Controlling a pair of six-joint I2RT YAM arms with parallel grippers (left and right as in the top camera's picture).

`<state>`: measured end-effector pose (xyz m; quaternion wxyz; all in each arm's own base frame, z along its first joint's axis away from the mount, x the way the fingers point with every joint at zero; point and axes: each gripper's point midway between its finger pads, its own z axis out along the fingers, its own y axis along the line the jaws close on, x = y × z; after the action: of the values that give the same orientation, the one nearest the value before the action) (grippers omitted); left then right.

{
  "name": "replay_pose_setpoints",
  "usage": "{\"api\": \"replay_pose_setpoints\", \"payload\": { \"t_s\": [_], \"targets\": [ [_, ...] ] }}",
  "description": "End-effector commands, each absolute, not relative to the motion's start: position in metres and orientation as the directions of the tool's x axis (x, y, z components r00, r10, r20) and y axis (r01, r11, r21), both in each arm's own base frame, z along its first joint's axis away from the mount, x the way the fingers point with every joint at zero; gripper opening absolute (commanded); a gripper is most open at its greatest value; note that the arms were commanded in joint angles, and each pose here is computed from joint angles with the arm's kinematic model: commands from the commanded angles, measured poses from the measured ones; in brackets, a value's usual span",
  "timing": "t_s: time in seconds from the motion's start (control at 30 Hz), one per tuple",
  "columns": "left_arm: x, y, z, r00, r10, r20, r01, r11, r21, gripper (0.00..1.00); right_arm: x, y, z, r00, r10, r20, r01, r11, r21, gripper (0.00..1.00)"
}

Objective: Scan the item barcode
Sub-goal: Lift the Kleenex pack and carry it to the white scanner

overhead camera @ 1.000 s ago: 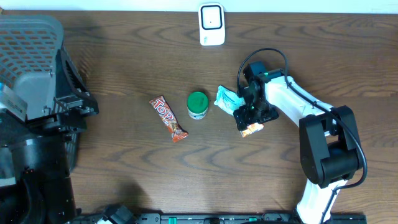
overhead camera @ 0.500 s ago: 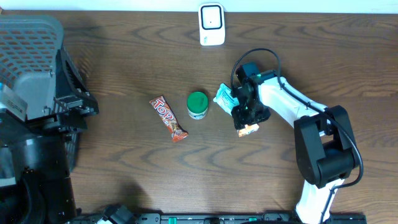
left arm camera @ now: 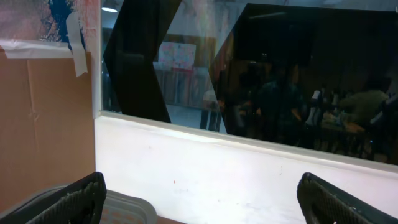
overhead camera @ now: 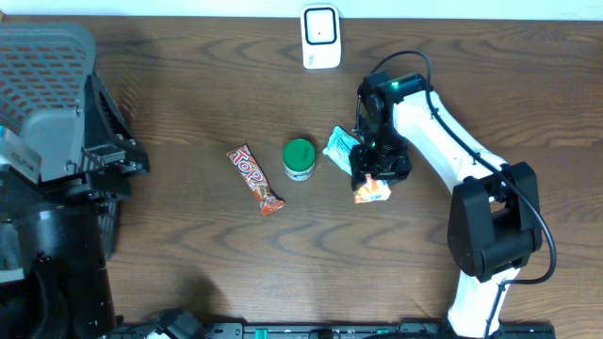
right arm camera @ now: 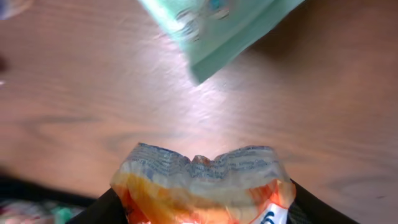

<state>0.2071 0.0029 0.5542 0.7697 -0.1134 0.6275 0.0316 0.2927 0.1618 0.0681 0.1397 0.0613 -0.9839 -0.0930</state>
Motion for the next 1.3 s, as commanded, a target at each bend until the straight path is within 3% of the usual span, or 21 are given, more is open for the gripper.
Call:
{"api": "replay_pose_setpoints", "payload": {
  "t_s": [0.0, 0.3, 0.63, 0.8, 0.97, 1.1, 1.27],
  "targets": [
    [0.207, 0.005, 0.553, 0.208, -0.081, -0.975, -0.202, 0.972, -0.123, 0.98, 0.285, 0.190, 0.079, -0.943, -0.100, 0.317, 0.009, 0.946, 0.323, 0.55],
    [0.207, 0.005, 0.553, 0.209, -0.081, -0.975, -0.202, 0.972, -0.124, 0.98, 0.276, 0.197, 0.085, -0.925, -0.067, 0.374, 0.073, 0.934, 0.350, 0.55],
    [0.207, 0.005, 0.553, 0.208, -0.081, -0.975, -0.202, 0.972, -0.124, 0.98, 0.300, 0.201, 0.091, -0.958, -0.081, 0.275, 0.029, 0.928, 0.372, 0.45],
    [0.207, 0.005, 0.553, 0.208, -0.080, -0.975, -0.202, 0.972, -0.123, 0.98, 0.344, 0.203, 0.118, -0.992, -0.092, 0.084, -0.057, 0.936, 0.346, 0.46],
    [0.207, 0.005, 0.553, 0.208, -0.081, -0.975, -0.202, 0.972, -0.124, 0.98, 0.407, 0.213, 0.159, -0.964, -0.140, -0.226, -0.210, 0.922, 0.324, 0.45],
    [0.207, 0.005, 0.553, 0.208, -0.081, -0.975, -0.202, 0.972, -0.124, 0.98, 0.464, 0.218, 0.183, -0.877, -0.102, -0.470, -0.251, 0.931, 0.266, 0.44],
    [0.207, 0.005, 0.552, 0.206, -0.079, -0.975, -0.202, 0.972, -0.121, 0.98, 0.520, 0.216, 0.207, -0.729, -0.040, -0.684, -0.235, 0.952, 0.195, 0.43]
  ]
}}
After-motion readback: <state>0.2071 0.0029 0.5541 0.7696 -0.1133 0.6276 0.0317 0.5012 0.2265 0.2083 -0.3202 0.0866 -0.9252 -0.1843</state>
